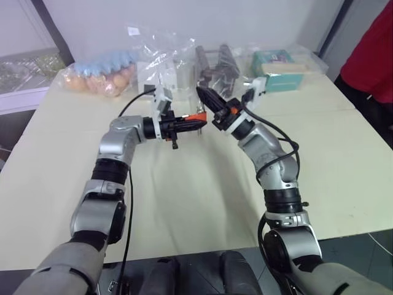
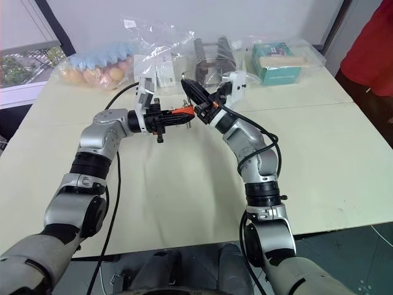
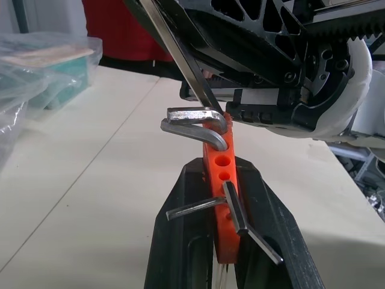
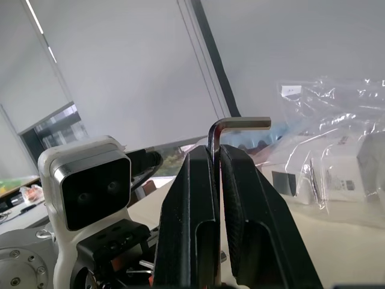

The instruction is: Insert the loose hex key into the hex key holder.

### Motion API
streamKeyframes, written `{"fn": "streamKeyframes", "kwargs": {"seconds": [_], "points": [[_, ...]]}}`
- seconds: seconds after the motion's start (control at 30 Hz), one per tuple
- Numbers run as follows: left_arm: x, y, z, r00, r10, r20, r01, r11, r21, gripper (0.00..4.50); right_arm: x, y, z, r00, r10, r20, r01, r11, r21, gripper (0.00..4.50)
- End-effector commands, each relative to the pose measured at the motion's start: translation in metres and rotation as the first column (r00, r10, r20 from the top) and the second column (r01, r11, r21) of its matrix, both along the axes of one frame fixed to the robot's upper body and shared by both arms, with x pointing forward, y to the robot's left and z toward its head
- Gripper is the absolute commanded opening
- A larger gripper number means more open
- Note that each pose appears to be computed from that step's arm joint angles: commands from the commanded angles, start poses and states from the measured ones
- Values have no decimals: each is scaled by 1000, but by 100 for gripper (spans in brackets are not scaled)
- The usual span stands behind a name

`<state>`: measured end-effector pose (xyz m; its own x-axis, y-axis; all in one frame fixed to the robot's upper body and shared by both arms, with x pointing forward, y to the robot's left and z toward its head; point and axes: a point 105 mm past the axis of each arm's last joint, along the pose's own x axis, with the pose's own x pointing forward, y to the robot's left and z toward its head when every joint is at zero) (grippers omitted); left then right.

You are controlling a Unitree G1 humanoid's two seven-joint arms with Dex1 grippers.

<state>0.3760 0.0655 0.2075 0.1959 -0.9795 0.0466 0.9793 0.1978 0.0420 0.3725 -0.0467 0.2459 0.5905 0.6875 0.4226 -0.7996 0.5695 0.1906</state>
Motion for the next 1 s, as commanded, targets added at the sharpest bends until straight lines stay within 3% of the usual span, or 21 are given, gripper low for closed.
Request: {"fn": "streamKeyframes", "kwargs": {"seconds": [0.03, 0.33, 0.87, 1.0], "points": [[-8, -2, 22, 996, -41, 79, 45, 998, -52, 0, 5, -10, 5, 999, -48, 13, 47, 999, 13, 6], [-3, -2, 42, 999, -21, 38, 27, 986, -162, 0, 2, -11, 4, 998, -48, 36, 48, 999, -3, 6], [3, 1, 47, 998, -2, 57, 11, 989, -150, 0, -15, -7, -7, 994, 18, 103, -3, 990, -142, 6], [3, 3, 49, 993, -5, 120, 16, 996, -92, 0, -18, -11, -13, 992, 29, 121, -2, 977, -213, 6]]}}
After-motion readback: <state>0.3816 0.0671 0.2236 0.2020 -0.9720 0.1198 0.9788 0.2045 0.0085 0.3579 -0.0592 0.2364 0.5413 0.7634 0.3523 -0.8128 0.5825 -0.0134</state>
